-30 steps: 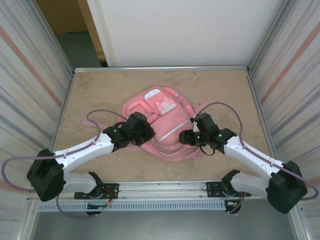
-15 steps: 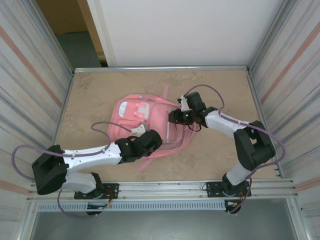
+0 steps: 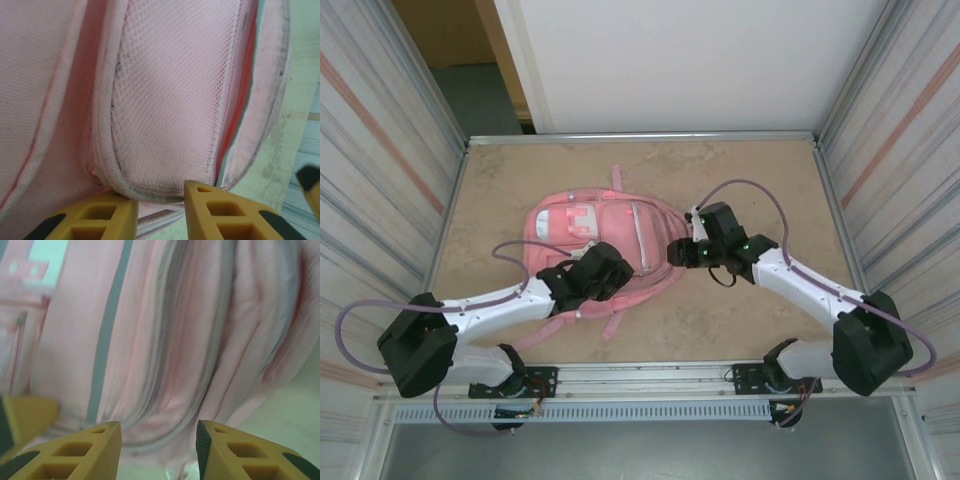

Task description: Pack the student bag

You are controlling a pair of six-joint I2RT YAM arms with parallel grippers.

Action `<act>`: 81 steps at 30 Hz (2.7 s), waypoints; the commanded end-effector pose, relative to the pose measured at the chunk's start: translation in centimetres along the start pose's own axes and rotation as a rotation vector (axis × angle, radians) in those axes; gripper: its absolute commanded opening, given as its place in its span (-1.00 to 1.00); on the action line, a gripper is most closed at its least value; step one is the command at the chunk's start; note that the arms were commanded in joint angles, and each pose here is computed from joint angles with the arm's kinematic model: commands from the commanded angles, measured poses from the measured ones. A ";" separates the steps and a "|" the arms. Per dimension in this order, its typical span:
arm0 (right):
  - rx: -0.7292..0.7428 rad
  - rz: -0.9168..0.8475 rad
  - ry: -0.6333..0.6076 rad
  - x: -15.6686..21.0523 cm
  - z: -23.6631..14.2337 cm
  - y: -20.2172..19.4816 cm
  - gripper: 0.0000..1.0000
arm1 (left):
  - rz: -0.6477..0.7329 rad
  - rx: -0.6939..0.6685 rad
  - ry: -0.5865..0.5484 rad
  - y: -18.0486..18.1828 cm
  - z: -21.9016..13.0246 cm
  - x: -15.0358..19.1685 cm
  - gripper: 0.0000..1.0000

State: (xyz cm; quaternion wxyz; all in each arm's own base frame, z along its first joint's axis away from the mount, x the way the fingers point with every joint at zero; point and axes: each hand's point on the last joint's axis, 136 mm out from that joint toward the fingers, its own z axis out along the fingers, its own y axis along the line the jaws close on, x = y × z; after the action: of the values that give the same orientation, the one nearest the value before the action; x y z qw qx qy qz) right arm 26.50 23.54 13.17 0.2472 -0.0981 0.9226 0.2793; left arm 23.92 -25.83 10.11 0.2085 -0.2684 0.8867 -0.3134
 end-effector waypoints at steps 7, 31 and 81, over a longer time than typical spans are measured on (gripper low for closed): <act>-0.020 -0.019 0.014 2.5 1.0 4.5 -0.14 | -0.013 -0.069 -0.008 2.6 1.2 -1.7 -0.75; 0.240 0.019 -0.197 3.2 4.6 5.8 0.17 | -0.102 0.179 0.148 -6.0 -2.7 0.6 -1.00; 0.093 0.072 -0.167 3.7 -0.1 6.9 0.21 | -0.191 0.174 0.091 -4.3 -4.6 -0.3 -1.00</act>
State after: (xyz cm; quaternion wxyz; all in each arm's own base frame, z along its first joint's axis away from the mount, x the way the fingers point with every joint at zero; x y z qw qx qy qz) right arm 20.83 28.31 14.14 0.3054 -0.0426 0.9182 0.2485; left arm 22.94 -26.16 14.39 0.1453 -0.3222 0.8513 -0.3878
